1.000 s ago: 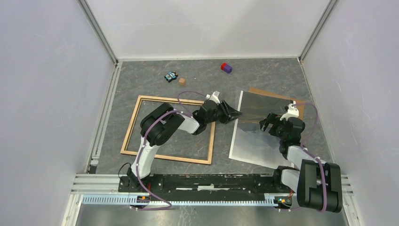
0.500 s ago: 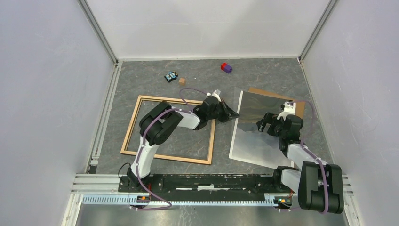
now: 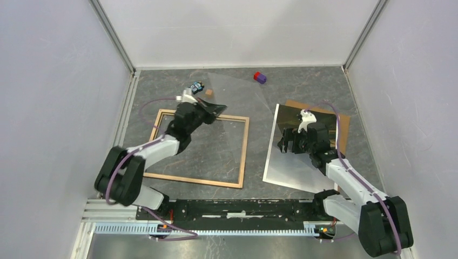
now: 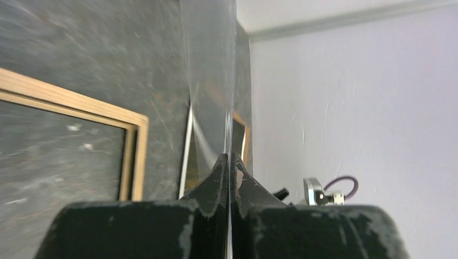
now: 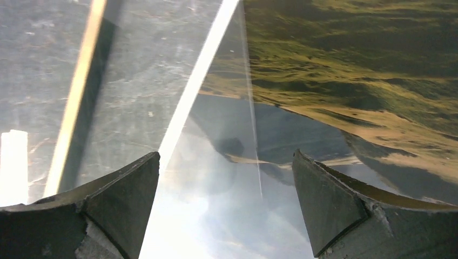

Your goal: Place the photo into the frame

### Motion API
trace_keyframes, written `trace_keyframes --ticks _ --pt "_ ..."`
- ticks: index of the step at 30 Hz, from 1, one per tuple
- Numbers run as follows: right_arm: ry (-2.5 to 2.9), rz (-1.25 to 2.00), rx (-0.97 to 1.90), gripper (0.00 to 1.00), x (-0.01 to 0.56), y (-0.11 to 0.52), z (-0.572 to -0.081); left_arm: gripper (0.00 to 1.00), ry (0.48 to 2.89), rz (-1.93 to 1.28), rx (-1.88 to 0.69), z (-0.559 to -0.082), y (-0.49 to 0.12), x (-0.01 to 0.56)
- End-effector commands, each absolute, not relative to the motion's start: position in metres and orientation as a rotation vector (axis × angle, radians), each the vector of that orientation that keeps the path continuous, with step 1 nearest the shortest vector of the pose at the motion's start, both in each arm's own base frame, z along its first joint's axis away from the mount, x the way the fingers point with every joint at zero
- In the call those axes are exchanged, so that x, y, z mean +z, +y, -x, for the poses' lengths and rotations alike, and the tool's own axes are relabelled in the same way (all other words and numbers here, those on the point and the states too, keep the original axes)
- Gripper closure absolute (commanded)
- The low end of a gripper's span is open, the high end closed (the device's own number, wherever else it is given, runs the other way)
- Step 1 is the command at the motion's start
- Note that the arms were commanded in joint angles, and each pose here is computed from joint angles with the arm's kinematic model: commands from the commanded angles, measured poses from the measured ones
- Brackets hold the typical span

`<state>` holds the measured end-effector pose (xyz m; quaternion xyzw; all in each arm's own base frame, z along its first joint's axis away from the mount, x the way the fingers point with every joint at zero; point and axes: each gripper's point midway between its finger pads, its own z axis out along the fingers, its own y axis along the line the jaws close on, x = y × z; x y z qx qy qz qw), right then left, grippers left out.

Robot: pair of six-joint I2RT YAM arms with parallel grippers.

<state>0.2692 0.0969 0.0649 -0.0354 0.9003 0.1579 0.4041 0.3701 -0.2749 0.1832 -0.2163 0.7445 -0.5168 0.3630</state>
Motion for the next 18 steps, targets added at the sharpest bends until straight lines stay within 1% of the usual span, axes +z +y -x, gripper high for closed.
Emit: trace_keyframes --ticks 1,4,10,15,18 --pt "2.236 0.044 0.493 0.02 0.087 0.115 -0.269 0.98 1.788 0.727 -1.102 -0.367 -0.196 0.176" --pt "2.219 -0.085 0.617 0.02 0.087 0.127 -0.266 0.98 1.696 0.837 -1.073 -0.359 -0.165 0.172" --pt "2.015 -0.422 1.103 0.02 0.110 0.176 -0.255 0.98 1.550 0.920 -1.176 -0.347 -0.155 0.173" --pt "1.982 -0.644 1.214 0.02 0.099 0.187 -0.244 0.98 1.560 0.936 -1.228 -0.344 -0.160 0.167" --pt "1.948 -0.711 1.259 0.02 0.096 0.192 -0.240 0.98 1.555 0.946 -1.260 -0.342 -0.162 0.165"
